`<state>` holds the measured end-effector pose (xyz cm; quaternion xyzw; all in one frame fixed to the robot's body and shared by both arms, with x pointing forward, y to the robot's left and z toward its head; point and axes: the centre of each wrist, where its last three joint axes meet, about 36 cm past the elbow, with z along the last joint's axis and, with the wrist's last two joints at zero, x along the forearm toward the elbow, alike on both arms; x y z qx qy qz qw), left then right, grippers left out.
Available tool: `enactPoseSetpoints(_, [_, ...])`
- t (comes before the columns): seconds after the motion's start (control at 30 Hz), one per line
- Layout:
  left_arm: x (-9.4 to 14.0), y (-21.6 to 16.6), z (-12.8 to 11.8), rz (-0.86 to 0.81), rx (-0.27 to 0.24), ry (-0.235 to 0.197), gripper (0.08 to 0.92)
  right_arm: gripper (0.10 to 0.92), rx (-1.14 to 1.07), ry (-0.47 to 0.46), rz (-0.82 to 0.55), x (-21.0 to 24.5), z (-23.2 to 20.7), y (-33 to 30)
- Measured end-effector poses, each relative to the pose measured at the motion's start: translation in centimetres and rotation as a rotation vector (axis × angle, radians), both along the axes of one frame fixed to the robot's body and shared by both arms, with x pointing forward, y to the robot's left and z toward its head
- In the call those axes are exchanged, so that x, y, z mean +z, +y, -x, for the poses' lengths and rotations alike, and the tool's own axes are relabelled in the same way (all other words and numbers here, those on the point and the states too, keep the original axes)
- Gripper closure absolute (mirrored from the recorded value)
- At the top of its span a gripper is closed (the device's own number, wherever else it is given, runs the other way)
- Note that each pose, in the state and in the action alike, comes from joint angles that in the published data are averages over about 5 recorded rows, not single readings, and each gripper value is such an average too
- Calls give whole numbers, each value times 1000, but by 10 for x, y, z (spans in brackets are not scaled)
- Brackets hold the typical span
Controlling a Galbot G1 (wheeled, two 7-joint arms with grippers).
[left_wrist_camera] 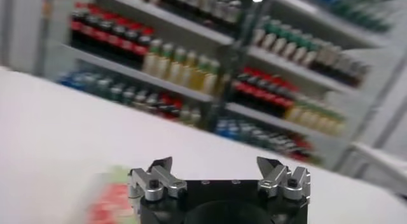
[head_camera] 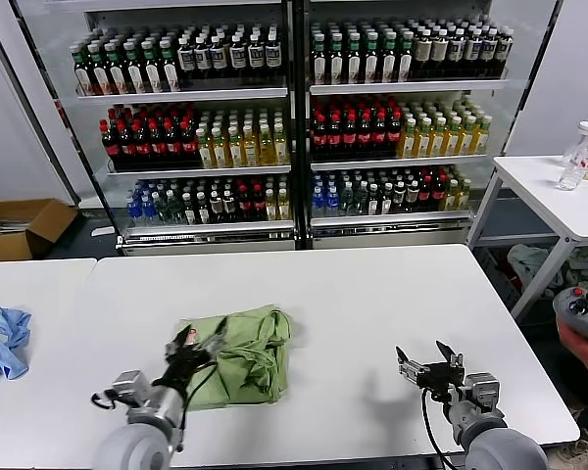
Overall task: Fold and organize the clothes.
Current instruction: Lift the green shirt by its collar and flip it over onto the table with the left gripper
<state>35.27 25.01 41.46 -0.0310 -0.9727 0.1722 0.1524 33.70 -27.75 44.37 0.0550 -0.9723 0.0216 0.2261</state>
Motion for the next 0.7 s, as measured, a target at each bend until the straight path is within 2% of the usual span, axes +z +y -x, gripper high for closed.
enactPoseSetpoints(0.17, [-26, 25, 3, -32, 65, 63, 177, 200, 0, 0, 2, 0, 2, 0])
enactPoseSetpoints(0.37, [-49, 39, 4, -46, 94, 114, 177, 200, 0, -4, 9, 3, 4, -2])
enactPoseSetpoints(0.53, [-56, 44, 5, -17, 92, 126, 178, 200, 1, -8, 9, 5, 6, -2])
enactPoseSetpoints(0.6, [-57, 44, 6, 13, 88, 124, 197, 200, 0, -8, 8, 5, 6, -1])
enactPoseSetpoints(0.7, [-57, 42, 8, 71, 76, 117, 267, 200, -1, -8, 5, 5, 7, 0])
